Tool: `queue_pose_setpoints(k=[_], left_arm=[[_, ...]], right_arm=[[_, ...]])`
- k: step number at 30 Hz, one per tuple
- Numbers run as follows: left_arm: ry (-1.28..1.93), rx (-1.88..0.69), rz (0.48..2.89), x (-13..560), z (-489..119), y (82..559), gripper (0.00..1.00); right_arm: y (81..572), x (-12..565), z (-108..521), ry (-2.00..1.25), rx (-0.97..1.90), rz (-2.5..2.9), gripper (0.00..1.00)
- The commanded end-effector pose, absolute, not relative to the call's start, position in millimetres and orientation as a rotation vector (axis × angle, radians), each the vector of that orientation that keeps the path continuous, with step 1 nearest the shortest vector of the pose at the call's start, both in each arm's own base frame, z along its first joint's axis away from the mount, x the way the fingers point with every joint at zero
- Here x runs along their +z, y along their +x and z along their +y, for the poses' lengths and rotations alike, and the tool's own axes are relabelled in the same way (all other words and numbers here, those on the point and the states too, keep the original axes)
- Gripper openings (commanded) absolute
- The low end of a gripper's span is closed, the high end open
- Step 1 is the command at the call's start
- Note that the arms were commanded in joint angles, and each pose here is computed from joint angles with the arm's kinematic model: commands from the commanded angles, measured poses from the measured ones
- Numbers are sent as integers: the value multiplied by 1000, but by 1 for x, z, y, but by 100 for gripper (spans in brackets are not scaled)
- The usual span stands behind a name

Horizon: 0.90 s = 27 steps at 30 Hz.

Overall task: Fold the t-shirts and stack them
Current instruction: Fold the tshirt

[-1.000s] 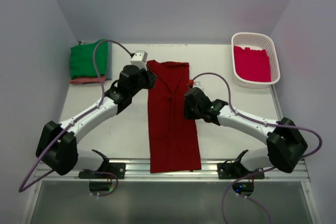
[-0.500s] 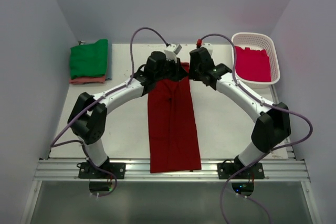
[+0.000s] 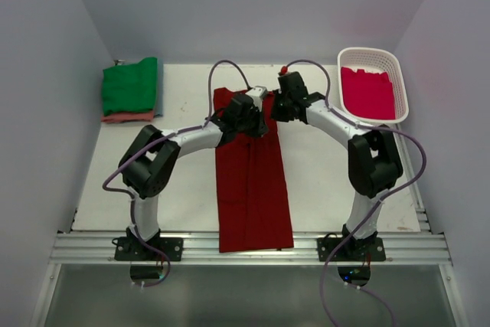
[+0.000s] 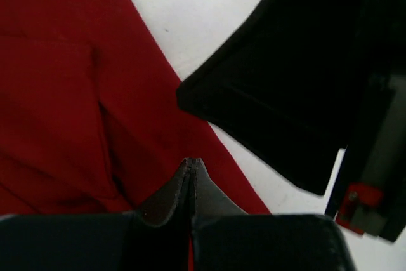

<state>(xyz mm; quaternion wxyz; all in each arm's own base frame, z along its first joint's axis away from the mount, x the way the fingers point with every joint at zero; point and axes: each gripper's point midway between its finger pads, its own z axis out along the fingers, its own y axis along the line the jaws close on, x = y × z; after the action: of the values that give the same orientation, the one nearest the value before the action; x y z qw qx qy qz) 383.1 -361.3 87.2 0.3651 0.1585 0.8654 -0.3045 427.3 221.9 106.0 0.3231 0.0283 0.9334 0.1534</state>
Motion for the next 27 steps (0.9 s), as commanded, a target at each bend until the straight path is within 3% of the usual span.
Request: queue_pose_setpoints(k=[1, 6, 13, 19, 27], left_arm=[[343, -638, 2144, 105, -351, 419, 0], [242, -553, 2134, 105, -335, 454, 7], [245, -481, 2139, 107, -330, 500, 43], [354, -452, 2173, 89, -338, 517, 50], [481, -471, 2281, 53, -348, 506, 47]], right_arm=[[432, 102, 256, 27, 613, 2435, 0], [433, 77, 255, 33, 583, 2492, 0], [421, 40, 244, 43, 512, 2567, 0], [417, 31, 239, 51, 492, 2582, 0], [420, 25, 239, 57, 481, 2593, 0]])
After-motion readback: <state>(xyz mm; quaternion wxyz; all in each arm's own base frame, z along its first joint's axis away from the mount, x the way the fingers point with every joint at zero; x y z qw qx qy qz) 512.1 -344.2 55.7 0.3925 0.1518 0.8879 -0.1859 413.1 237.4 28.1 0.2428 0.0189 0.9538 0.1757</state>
